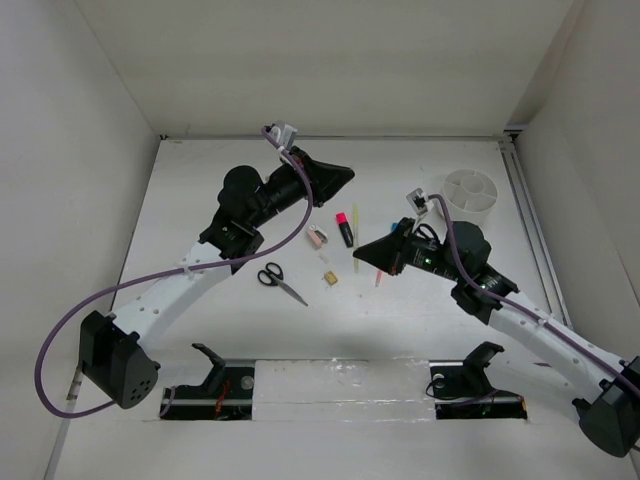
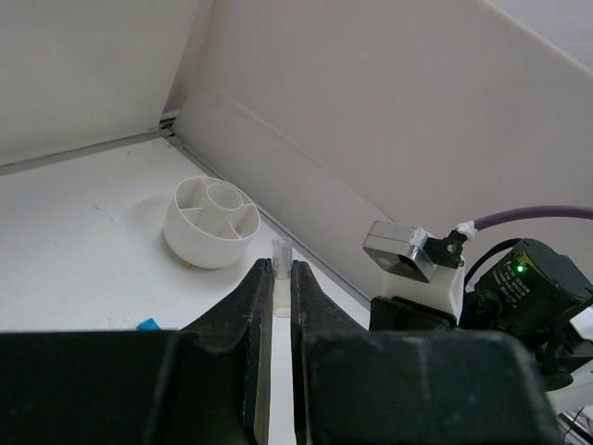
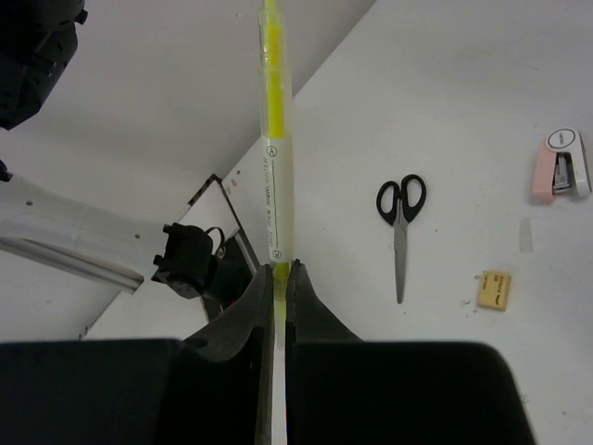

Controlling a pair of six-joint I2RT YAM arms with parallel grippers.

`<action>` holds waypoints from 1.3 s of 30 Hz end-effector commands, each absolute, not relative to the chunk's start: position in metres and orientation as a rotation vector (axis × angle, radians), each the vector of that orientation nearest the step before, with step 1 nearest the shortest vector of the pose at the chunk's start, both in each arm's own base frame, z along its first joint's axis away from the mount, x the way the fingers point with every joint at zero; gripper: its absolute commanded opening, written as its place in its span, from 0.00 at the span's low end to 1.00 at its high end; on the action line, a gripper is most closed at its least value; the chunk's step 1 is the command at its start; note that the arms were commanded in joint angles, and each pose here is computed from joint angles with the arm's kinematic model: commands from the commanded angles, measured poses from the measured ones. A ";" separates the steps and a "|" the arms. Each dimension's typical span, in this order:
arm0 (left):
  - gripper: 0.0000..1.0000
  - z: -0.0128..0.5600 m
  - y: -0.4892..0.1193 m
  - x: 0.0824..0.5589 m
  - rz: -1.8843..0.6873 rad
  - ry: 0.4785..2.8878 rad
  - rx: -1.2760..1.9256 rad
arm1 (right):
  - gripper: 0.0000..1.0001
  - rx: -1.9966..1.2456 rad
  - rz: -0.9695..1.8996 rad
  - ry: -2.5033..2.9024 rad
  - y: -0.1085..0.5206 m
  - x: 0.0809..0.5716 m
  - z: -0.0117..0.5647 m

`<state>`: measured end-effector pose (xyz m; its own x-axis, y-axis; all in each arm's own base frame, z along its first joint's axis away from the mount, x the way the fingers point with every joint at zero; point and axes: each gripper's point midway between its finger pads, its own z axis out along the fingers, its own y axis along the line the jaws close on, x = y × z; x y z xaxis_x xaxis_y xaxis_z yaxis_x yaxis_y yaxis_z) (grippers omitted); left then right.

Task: Sort the stationery into containers
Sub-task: Close the pen cap on the pen.

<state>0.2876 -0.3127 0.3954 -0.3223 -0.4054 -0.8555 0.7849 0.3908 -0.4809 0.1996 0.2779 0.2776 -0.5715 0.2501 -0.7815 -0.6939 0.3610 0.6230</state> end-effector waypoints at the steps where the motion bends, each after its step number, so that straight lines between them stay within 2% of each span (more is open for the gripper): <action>1: 0.00 0.417 -0.311 0.278 -1.286 1.355 0.381 | 0.00 -0.407 1.372 1.639 0.281 0.200 0.306; 39: 0.00 0.397 -0.323 0.277 -1.370 1.373 0.396 | 0.00 -0.366 1.367 1.588 0.279 0.214 0.328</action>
<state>0.2837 -0.3231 0.3836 -0.3768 -0.4187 -0.8263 0.7934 0.3145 -0.5212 0.2101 0.2825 0.2885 -0.5640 0.2831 -0.7758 -0.6917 0.3512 0.6310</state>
